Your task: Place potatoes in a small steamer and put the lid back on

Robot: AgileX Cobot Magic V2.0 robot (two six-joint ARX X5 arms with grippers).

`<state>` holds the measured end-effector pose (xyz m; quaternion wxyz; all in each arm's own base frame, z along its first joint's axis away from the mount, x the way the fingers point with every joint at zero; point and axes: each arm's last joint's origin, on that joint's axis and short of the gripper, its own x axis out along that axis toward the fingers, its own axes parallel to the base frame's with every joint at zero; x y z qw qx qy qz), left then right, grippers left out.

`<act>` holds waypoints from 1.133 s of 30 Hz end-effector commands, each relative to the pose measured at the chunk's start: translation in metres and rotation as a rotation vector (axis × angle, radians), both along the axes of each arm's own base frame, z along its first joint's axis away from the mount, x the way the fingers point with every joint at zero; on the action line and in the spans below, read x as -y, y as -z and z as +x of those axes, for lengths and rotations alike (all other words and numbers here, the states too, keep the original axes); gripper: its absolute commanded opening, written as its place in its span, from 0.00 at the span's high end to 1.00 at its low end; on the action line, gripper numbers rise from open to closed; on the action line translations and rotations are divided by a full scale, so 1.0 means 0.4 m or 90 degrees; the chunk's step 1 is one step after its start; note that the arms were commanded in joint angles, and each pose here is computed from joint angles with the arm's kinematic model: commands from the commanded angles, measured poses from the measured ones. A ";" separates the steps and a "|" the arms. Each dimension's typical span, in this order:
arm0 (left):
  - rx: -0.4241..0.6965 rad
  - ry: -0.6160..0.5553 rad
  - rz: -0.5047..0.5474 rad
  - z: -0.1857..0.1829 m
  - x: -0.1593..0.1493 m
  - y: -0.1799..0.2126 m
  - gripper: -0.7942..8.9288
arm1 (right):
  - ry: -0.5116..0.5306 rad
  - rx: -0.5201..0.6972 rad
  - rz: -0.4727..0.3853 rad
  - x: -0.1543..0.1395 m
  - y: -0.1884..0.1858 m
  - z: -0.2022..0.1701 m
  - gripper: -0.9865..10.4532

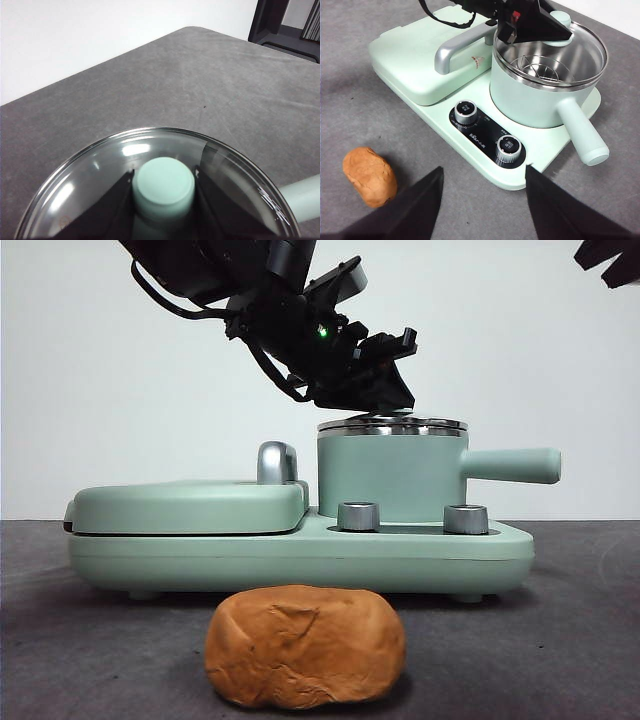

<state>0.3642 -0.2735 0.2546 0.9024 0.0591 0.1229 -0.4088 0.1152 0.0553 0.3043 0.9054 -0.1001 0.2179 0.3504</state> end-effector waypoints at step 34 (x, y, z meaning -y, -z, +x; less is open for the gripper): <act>-0.045 -0.014 0.038 -0.309 -0.236 -0.377 0.91 | -0.039 -0.030 0.010 -0.017 0.000 0.015 0.67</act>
